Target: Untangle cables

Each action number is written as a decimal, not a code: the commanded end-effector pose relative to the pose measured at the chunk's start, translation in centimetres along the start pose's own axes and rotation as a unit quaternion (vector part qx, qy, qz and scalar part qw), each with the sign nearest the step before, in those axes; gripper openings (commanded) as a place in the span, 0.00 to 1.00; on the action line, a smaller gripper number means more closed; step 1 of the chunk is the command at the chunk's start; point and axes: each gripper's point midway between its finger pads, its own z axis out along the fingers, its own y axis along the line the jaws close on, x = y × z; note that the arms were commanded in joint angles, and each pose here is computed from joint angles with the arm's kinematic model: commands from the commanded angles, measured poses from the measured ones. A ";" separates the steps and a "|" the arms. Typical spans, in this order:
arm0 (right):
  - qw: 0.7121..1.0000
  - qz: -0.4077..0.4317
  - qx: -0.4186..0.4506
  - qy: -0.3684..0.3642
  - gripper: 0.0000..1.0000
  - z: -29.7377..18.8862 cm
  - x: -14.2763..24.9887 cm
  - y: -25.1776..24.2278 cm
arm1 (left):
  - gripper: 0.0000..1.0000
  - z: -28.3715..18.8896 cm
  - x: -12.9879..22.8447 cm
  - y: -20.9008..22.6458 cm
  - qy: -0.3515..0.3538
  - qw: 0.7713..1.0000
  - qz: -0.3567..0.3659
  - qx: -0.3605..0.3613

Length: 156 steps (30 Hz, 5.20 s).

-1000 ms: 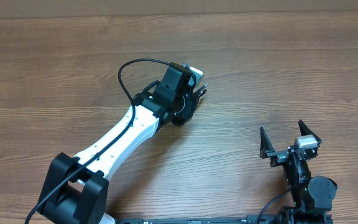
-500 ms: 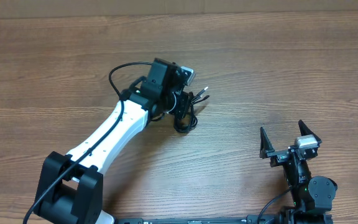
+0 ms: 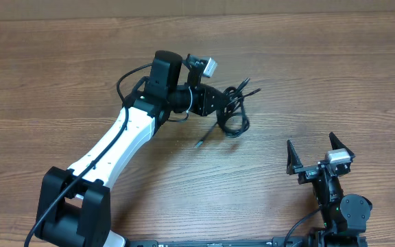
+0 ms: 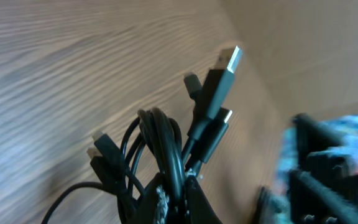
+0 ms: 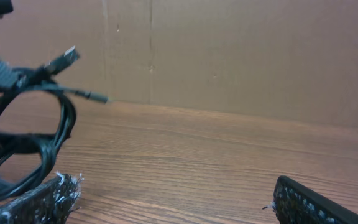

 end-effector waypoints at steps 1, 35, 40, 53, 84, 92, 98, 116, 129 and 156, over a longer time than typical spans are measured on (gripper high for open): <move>1.000 -0.001 0.000 -0.001 1.00 0.0 0.2 0.1 | 0.04 -0.3 -1.4 -2.4 -0.004 0.995 -0.084 0.058; 0.879 0.470 -0.046 0.063 1.00 -1.9 -3.1 2.6 | 0.04 -1.3 -9.2 -4.4 -0.138 0.911 -0.371 0.113; 0.862 0.491 -0.085 0.096 1.00 -2.5 -5.5 4.2 | 0.04 -1.3 -10.2 -7.2 -0.147 0.913 -0.344 0.159; 0.845 0.463 -0.241 0.116 1.00 -0.4 -14.8 7.6 | 0.04 -1.7 -11.8 -11.1 -0.180 0.907 -0.313 0.217; 0.659 0.705 -0.245 0.098 0.46 9.0 -17.3 4.6 | 0.04 -2.1 -13.5 -16.9 -0.264 0.870 -0.296 0.294; 0.659 0.725 -0.191 0.059 0.43 10.0 -16.7 2.5 | 0.04 -2.0 -13.3 -17.1 -0.255 0.865 -0.312 0.300; 0.664 0.726 -0.165 0.073 0.20 10.4 -15.3 2.3 | 0.04 -1.8 -13.0 -17.4 -0.244 0.868 -0.310 0.302; 0.723 0.661 -0.160 0.123 0.04 10.2 -12.4 3.5 | 0.04 -1.3 -12.5 -17.6 -0.231 0.872 -0.310 0.301; 0.766 0.597 -0.159 0.177 0.04 9.6 -9.3 4.6 | 0.04 -2.2 -13.1 -16.8 -0.232 0.868 -0.316 0.303; 0.799 0.519 -0.162 0.255 0.05 7.9 -4.9 6.0 | 0.04 -3.5 -12.8 -15.4 -0.223 0.920 -0.170 0.274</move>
